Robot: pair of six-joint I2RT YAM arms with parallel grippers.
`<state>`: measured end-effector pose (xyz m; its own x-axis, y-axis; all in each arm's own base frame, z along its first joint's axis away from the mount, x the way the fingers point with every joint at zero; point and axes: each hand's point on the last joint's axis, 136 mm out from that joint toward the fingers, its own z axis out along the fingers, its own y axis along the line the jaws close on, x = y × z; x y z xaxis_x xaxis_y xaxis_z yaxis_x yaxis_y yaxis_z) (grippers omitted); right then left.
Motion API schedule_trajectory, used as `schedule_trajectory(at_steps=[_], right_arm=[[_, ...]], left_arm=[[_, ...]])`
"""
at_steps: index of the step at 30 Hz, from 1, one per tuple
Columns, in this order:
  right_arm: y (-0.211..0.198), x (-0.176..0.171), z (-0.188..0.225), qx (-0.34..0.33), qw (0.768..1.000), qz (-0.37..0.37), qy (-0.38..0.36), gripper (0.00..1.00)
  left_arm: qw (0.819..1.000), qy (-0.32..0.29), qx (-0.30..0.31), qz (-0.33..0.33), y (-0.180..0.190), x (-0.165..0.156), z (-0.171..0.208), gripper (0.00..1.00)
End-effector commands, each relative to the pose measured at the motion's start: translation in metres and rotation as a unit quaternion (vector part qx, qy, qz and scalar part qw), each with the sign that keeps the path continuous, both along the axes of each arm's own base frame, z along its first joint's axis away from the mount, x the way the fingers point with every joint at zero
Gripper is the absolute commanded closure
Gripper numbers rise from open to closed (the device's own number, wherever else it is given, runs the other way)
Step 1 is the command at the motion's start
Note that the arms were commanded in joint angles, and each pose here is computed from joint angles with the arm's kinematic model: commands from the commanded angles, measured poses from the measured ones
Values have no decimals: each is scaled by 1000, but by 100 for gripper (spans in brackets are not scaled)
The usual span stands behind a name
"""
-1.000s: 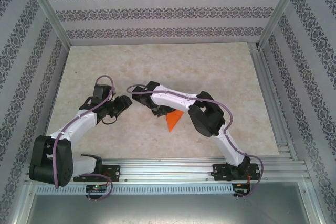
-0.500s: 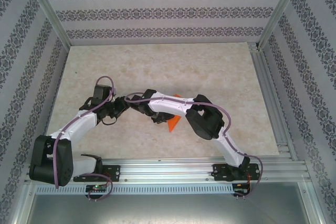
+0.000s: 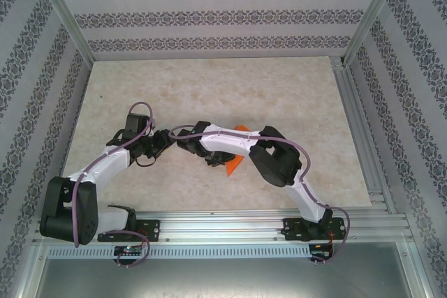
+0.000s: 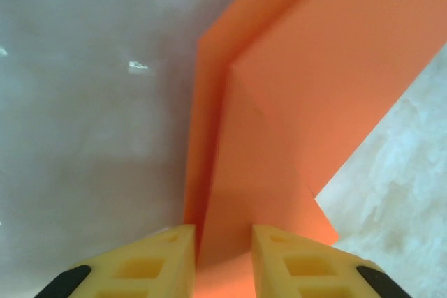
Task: Fold a paper plane with a square sheet of paper (pick it up from the middle)
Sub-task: Rotate the paper at the center of the table.
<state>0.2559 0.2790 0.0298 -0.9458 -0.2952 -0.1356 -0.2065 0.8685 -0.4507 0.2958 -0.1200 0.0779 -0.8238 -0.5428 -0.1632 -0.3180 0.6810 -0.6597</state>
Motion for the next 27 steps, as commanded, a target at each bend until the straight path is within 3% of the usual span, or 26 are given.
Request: schedule_trajectory(at_steps=[1, 8, 18, 27], right_arm=[[-3, 2, 23, 8, 999, 1, -40, 76], [-14, -2, 27, 23, 998, -7, -50, 88], [-21, -8, 21, 37, 998, -26, -50, 83], [-13, -6, 29, 59, 996, 14, -72, 98]], left_arm=[[1000, -9, -8, 2, 1, 5, 2, 49], [1000, -9, -16, -2, -1, 6, 3, 48], [1000, -2, -17, -10, -3, 3, 4, 47], [999, -14, -39, -10, -8, 4, 11, 44]])
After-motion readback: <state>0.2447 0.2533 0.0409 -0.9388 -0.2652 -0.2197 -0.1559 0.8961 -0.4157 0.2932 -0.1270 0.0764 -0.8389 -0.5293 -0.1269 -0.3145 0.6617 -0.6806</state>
